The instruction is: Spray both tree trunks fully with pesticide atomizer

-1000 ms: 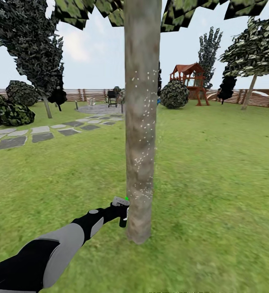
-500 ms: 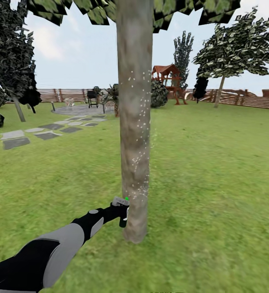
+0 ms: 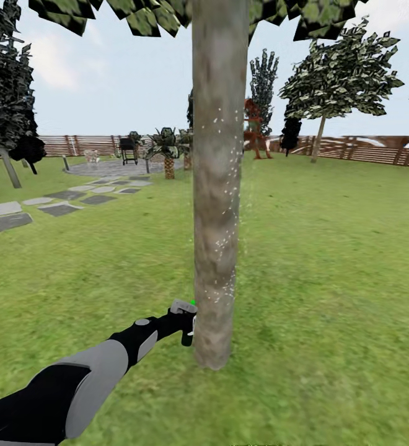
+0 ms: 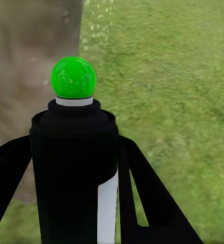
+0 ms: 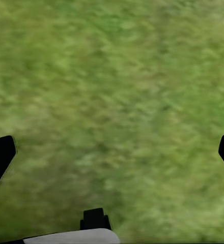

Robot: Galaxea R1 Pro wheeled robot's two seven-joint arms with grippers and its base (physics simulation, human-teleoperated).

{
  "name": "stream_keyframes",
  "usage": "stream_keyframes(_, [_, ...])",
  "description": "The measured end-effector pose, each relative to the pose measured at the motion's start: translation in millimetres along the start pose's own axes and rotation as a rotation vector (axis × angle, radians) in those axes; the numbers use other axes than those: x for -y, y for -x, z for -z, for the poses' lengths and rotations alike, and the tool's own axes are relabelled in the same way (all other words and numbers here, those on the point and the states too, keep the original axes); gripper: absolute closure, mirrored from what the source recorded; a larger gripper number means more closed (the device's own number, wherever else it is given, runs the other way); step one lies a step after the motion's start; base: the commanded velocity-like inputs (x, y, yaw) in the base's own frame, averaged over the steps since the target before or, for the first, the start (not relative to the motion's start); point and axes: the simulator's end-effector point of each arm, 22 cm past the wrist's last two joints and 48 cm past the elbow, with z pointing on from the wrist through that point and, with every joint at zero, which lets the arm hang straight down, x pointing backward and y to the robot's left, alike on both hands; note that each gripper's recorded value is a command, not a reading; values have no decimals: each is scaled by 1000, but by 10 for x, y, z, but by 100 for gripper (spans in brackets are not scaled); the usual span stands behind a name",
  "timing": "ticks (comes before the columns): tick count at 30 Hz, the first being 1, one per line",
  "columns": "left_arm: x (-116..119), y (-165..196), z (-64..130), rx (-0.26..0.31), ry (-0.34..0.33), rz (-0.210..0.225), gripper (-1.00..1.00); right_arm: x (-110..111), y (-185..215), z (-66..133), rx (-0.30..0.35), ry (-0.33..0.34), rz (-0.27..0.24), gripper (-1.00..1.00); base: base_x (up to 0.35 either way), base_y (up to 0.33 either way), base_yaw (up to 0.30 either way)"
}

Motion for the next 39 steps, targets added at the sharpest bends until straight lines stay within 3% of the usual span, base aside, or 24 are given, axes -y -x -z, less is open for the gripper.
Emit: stream_keyframes(39, [3, -4, 0, -1, -2, 1, 100, 0, 0, 0, 0, 0, 0, -100, 22, 350, -241])
